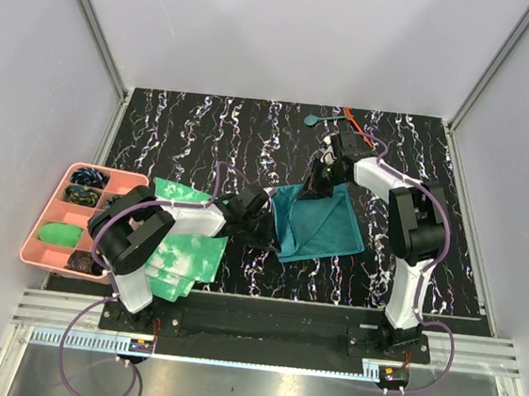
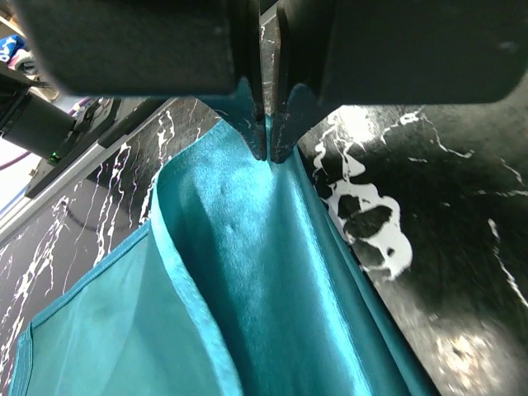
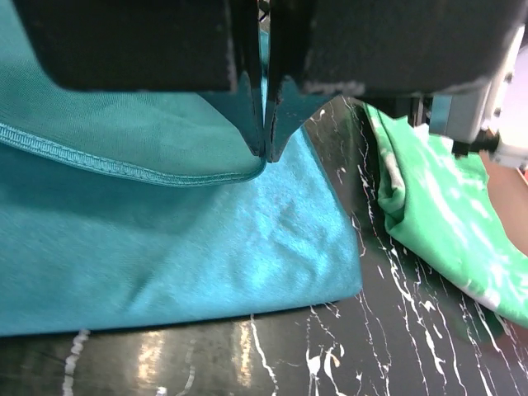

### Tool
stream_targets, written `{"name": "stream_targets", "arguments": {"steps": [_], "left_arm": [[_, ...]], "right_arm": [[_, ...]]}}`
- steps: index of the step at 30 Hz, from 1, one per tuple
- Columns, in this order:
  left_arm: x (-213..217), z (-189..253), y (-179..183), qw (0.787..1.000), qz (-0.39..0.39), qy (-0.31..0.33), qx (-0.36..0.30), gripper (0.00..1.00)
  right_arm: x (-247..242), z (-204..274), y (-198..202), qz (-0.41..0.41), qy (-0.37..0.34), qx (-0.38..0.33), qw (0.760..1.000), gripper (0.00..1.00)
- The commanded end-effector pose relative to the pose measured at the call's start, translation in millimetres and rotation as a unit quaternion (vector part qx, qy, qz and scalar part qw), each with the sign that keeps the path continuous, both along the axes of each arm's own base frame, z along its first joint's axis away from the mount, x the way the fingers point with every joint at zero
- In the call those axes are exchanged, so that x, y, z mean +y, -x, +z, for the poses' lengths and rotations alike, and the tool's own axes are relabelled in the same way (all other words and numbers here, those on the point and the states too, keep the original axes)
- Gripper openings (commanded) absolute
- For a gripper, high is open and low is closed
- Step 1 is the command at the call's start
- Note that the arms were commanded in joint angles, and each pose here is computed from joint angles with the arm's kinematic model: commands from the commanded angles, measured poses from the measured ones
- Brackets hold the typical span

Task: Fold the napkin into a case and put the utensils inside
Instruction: Fold the top corner of the square-folded napkin at the center of the board.

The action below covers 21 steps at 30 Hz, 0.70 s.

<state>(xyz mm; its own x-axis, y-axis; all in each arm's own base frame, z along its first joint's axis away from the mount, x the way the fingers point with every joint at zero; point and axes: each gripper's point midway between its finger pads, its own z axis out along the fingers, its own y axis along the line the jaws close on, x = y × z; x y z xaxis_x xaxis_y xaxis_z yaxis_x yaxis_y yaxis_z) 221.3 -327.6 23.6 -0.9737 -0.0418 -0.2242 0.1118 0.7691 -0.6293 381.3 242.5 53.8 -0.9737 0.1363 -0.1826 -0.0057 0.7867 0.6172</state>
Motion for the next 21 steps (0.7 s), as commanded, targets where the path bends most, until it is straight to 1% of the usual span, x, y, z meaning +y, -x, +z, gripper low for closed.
{"name": "stream_targets", "arguments": {"steps": [1, 12, 21], "left_arm": [[-8.6, 21.8, -6.5, 0.999, 0.01, 0.031, -0.04, 0.07], [-12.3, 17.5, 3.1, 0.999, 0.003, 0.028, -0.036, 0.07], [-11.3, 13.6, 6.8, 0.999, 0.004, 0.024, -0.033, 0.07]], "right_arm": [[15.5, 8.4, -11.6, 0.011, -0.019, -0.011, 1.0, 0.0], [20.6, -2.8, -23.7, 0.015, -0.018, -0.011, 1.0, 0.0], [27.6, 2.3, -30.9, 0.017, -0.03, -0.015, 0.999, 0.0]]}}
